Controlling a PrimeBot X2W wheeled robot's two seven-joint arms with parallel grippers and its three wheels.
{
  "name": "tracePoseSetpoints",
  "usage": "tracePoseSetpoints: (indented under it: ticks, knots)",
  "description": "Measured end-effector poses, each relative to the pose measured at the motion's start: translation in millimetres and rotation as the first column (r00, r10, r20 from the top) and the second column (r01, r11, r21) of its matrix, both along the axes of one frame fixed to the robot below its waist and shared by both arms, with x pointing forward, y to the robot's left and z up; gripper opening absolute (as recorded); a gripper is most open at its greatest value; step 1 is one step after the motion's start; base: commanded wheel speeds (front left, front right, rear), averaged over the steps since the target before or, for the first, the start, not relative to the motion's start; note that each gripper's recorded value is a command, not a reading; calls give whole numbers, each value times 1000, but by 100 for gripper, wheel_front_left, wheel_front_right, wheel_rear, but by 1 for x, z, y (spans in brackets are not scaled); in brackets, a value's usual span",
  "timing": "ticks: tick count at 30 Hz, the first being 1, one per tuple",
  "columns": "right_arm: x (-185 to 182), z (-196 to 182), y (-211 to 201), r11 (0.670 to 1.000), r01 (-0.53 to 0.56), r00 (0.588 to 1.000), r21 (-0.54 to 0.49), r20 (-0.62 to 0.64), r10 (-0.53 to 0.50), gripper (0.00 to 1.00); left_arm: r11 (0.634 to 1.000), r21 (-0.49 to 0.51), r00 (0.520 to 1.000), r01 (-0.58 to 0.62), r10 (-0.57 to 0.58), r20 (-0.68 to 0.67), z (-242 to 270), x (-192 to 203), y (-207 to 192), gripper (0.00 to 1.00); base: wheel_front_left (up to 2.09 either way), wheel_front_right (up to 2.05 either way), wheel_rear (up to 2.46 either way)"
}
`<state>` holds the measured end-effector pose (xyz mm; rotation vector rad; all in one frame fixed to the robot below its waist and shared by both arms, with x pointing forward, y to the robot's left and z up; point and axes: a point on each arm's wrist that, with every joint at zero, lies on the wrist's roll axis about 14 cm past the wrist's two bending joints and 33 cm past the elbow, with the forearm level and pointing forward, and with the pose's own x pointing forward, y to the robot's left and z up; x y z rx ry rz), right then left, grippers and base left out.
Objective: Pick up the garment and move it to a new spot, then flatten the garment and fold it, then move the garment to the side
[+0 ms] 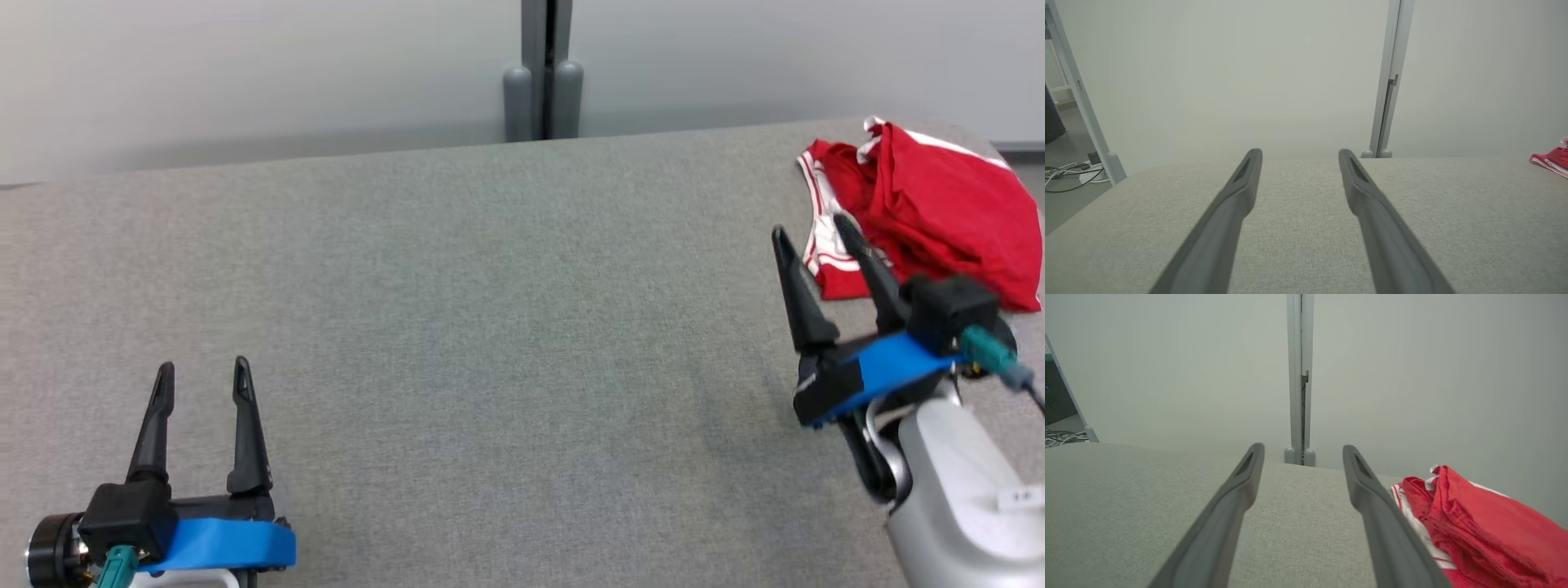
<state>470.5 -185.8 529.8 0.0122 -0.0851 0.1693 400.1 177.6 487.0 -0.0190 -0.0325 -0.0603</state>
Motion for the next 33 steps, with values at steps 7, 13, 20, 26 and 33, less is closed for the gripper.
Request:
tracePoseSetpoints:
  ticks: [7, 13, 20, 26, 33]
  knots:
    - [-37, -19, 6, 999, 24, 999, 49, -29, -22, 100, 1000, -3, 1000, -30, 30, 1, 3, -16, 10, 100, 0, 0, 0]
    - [-59, -27, 11, 996, 47, 998, 78, -39, -44, 100, 999, -9, 999, -49, 49, -6, 1, -25, 15, 100, 0, 0, 0]
    - [-77, -33, 14, 994, 67, 997, 86, -49, -63, 100, 998, -12, 998, -61, 61, -9, 1, -30, 19, 100, 0, 0, 0]
    - [-82, -30, 14, 994, 77, 996, 84, -48, -73, 100, 997, -12, 998, -70, 70, -11, 1, -33, 22, 100, 0, 0, 0]
    - [-84, -25, 14, 993, 81, 996, 89, -42, -78, 100, 996, -32, 996, -82, 81, -21, -2, -35, 25, 100, 0, 0, 0]
